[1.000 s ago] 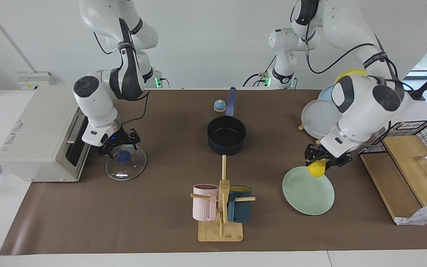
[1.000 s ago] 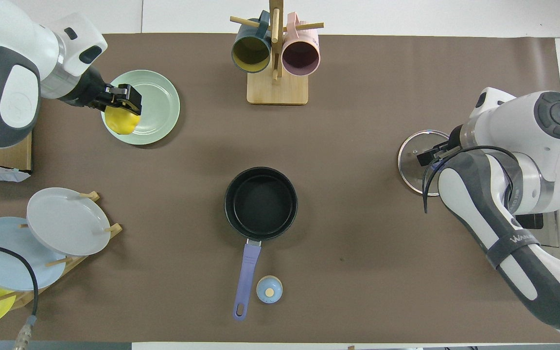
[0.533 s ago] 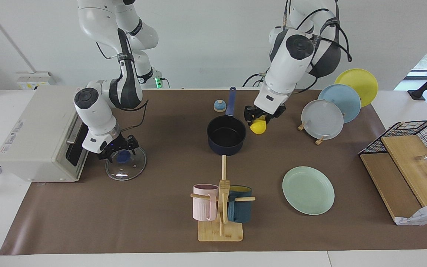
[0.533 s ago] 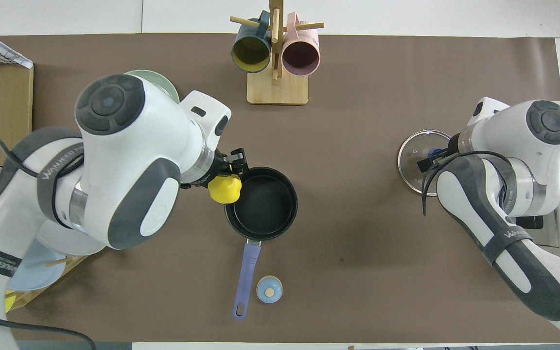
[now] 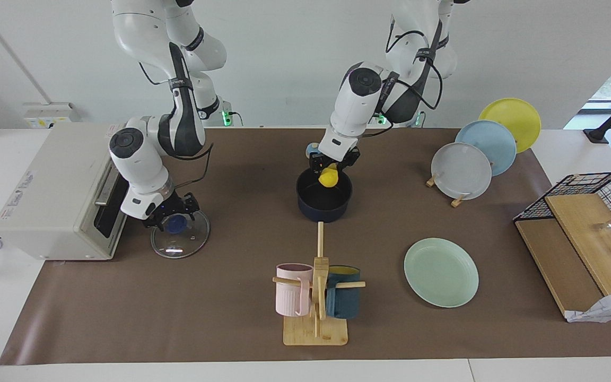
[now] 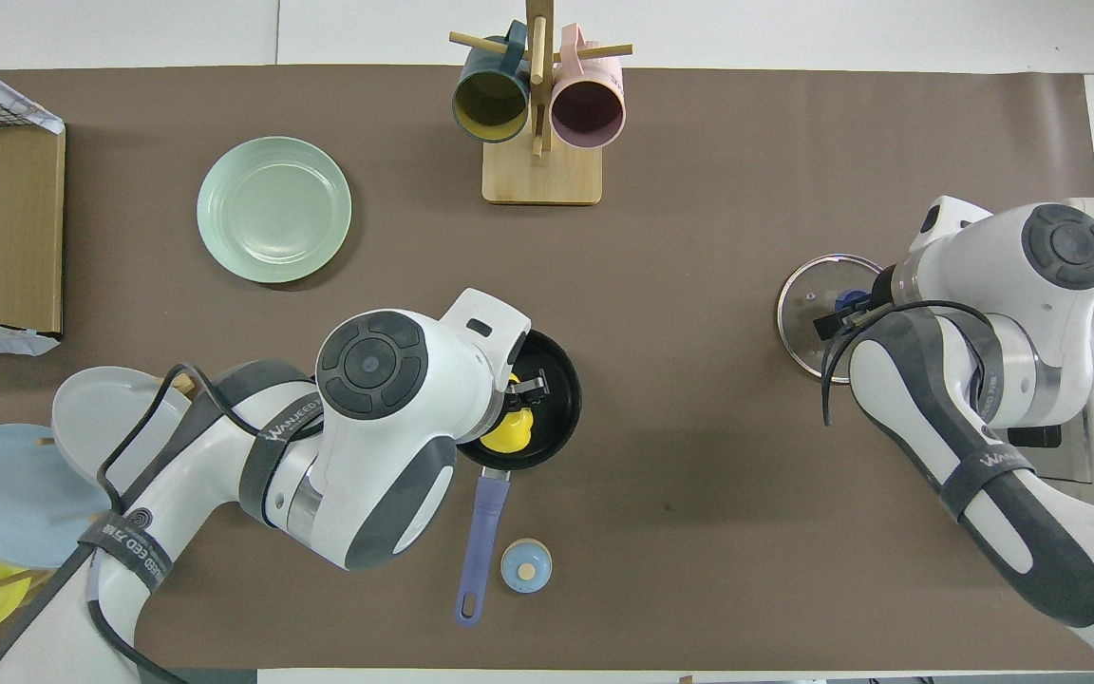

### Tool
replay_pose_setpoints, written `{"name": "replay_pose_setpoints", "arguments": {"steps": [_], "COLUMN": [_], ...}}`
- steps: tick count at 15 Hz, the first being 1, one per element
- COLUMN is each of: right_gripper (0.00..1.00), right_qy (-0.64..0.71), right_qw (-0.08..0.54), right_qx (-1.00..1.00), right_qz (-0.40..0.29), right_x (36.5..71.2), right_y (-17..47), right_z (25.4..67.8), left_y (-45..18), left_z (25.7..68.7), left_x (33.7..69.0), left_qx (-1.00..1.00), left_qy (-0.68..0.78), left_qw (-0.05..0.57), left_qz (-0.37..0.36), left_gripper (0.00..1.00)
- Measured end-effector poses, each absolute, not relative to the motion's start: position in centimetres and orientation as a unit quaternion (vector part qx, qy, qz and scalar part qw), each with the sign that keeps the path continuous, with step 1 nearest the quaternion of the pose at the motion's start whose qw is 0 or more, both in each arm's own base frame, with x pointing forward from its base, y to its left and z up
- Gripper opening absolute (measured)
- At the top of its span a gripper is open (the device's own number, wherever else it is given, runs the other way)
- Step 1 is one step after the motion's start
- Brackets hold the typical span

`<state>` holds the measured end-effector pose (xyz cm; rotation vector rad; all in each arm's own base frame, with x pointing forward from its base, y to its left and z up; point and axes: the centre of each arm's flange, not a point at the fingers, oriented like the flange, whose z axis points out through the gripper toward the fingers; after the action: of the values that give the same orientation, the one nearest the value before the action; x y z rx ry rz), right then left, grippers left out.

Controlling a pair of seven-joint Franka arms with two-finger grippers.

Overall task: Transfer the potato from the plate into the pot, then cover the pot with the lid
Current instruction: 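Carry the potato over the black pot and lower it in with the left gripper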

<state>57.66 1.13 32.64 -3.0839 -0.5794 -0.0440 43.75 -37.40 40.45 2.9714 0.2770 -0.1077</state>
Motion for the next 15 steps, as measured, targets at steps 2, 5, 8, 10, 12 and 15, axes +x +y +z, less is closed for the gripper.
{"name": "replay_pose_setpoints", "arguments": {"steps": [2,5,8,10,12,15], "right_gripper": [0.94,0.89,0.85,0.74,0.69,0.66], "right_qy": [-0.185,-0.185,-0.185,-0.184,-0.184,-0.184], "right_qw": [0.002,0.002,0.002,0.002,0.002,0.002], "right_qx": [-0.983,-0.983,-0.983,-0.983,-0.983,-0.983], "right_qz": [-0.015,-0.012,-0.012,-0.012,-0.012,-0.012], "right_x": [57.7,57.6,57.6,57.6,57.6,57.6], "right_y": [1.1,1.1,1.1,1.1,1.0,1.0], "right_z": [32.6,32.3,32.3,32.3,32.3,32.3], "left_y": [-37.2,-37.9,-38.3,-38.2,-38.2,-38.2], "left_z": [39.1,37.6,36.6,35.9,35.2,34.6], "left_x": [43.6,43.5,43.4,43.4,43.3,43.1], "left_qx": [0.992,0.992,0.993,0.994,0.994,0.995], "left_qy": [0.094,0.091,0.085,0.075,0.069,0.063], "left_qw": [0.075,0.075,0.073,0.070,0.068,0.072], "left_qz": [-0.036,-0.036,-0.037,-0.040,-0.041,-0.035], "left_gripper": [0.65,0.65,0.65,0.65,0.65,0.65]}}
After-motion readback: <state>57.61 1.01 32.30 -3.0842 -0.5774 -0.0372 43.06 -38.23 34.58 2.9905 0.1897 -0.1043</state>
